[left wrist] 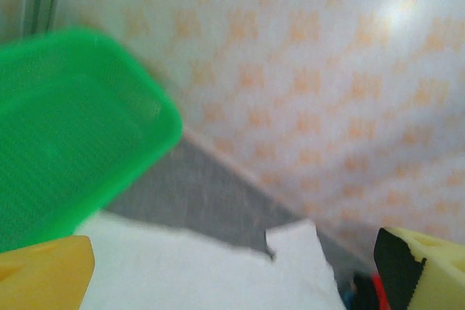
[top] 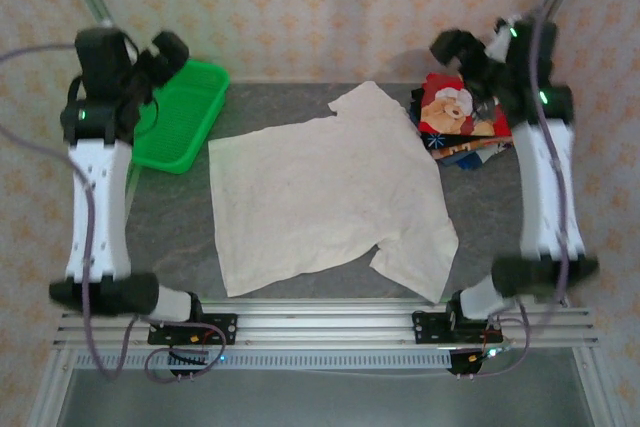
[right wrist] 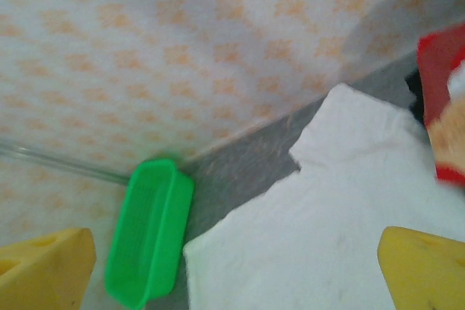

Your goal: Fold and stack the t-shirts

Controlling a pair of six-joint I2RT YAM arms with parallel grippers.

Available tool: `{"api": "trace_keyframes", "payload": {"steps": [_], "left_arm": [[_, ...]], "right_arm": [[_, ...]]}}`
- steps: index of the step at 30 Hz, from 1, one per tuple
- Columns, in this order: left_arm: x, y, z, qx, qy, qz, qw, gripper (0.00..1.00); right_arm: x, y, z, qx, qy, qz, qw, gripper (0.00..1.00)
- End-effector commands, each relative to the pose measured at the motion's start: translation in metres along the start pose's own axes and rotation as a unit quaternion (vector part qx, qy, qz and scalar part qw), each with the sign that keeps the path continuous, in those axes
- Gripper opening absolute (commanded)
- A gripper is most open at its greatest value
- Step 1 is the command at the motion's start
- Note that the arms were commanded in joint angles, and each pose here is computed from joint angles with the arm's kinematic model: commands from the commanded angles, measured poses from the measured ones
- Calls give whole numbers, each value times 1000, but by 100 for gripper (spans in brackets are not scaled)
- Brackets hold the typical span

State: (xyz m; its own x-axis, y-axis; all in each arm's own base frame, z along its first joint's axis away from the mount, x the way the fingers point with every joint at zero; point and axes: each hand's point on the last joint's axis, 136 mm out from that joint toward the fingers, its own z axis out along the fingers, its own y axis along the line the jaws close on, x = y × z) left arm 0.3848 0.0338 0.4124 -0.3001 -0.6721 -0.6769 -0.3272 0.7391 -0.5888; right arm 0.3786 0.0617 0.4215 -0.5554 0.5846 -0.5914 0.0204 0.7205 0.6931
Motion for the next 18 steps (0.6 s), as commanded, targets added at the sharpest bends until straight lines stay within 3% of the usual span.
{"api": "trace_keyframes", "payload": {"steps": [1, 6, 9, 13, 18], "left_arm": [[106, 64, 30, -82, 152, -27, 985, 100], [209, 115, 14, -134, 257, -23, 957, 100], [253, 131, 10, -152, 300, -13, 942, 100], [294, 147, 30, -171, 326, -9, 930, 97], [310, 149, 64, -171, 324, -32, 930, 95]], "right_arm": [[101, -87, 5, 115, 123, 110, 980, 100], [215, -146, -48, 195, 204, 195, 939, 96], [259, -170, -70, 233, 232, 214, 920, 93], [287, -200, -62, 260, 230, 219, 912, 91], [289, -225, -22, 255, 200, 226, 918, 91]]}}
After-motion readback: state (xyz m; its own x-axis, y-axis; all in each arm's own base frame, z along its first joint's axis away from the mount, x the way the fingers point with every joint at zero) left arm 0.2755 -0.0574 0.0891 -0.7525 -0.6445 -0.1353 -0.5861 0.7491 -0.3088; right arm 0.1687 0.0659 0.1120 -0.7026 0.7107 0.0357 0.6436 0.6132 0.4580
